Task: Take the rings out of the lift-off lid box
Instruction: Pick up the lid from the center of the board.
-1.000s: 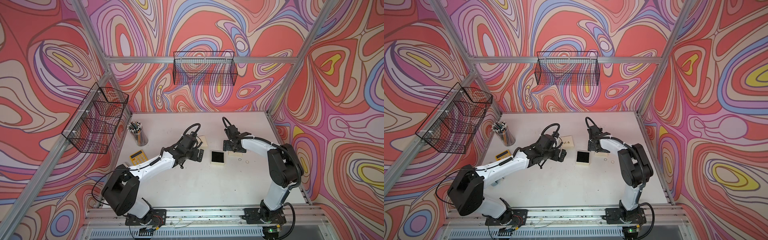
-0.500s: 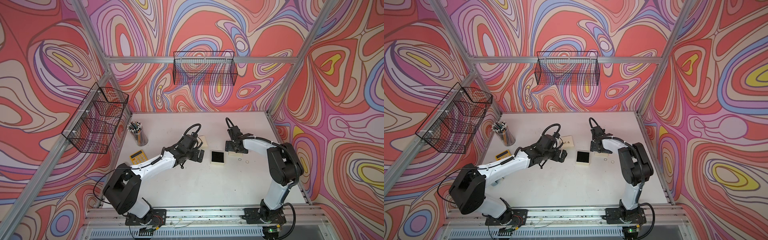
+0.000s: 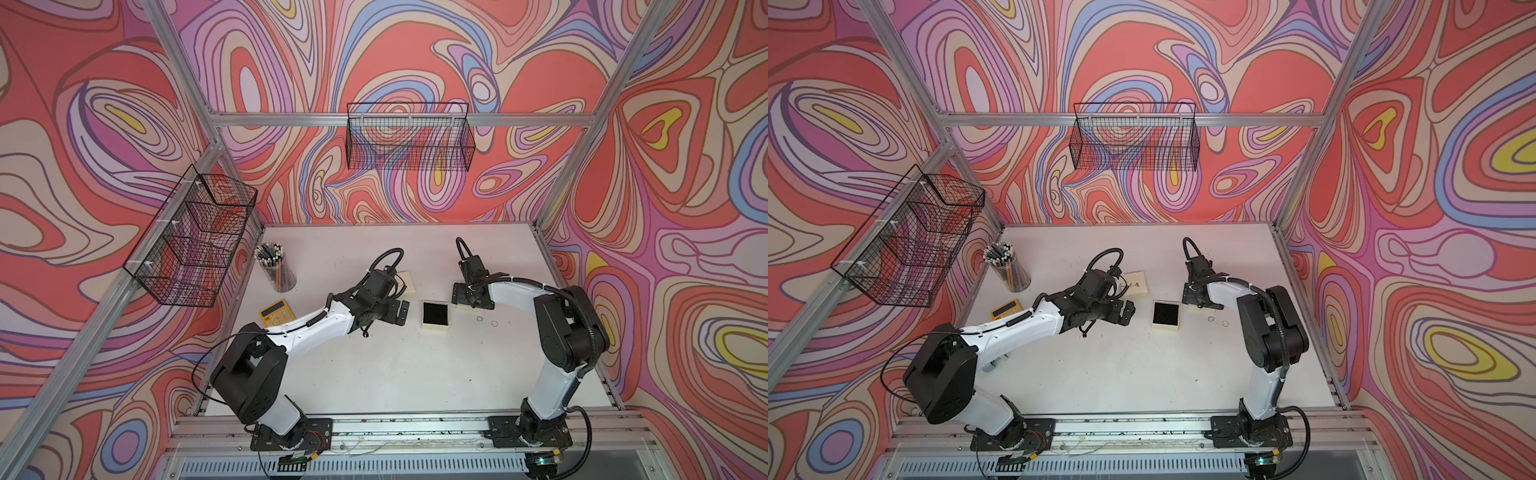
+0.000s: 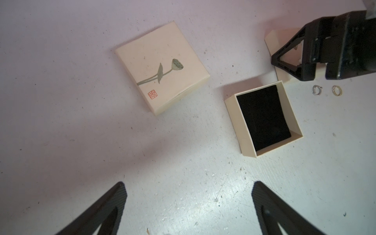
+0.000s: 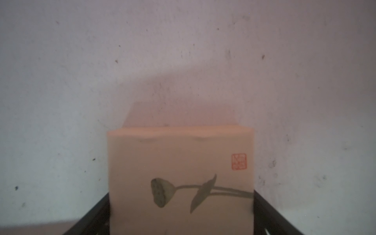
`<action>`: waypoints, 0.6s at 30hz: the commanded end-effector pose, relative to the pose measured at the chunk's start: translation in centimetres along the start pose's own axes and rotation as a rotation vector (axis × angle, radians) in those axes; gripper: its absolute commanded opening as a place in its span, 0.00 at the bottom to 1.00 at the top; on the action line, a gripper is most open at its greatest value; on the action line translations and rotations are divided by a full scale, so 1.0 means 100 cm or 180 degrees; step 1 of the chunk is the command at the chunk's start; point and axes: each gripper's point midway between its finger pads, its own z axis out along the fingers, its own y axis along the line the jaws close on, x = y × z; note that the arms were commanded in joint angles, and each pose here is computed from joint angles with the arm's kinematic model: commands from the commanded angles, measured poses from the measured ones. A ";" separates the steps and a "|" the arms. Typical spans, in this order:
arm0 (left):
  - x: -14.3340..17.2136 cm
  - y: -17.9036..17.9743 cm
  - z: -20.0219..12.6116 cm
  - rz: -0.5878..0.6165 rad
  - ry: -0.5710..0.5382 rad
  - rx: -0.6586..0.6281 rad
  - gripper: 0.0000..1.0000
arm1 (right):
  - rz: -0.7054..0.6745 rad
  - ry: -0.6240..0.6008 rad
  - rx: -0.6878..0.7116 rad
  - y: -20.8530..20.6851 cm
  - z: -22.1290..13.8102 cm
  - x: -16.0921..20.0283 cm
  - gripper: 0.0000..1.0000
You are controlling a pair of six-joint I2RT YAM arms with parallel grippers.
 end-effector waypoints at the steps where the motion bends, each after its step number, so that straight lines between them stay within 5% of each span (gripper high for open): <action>1: -0.003 0.001 0.001 -0.0060 0.0029 0.0019 1.00 | 0.0094 -0.0028 -0.0099 0.001 -0.007 0.001 0.85; 18: -0.007 0.023 -0.010 -0.0315 -0.0096 0.0030 1.00 | 0.0025 -0.0028 -0.0546 0.049 -0.078 0.023 0.83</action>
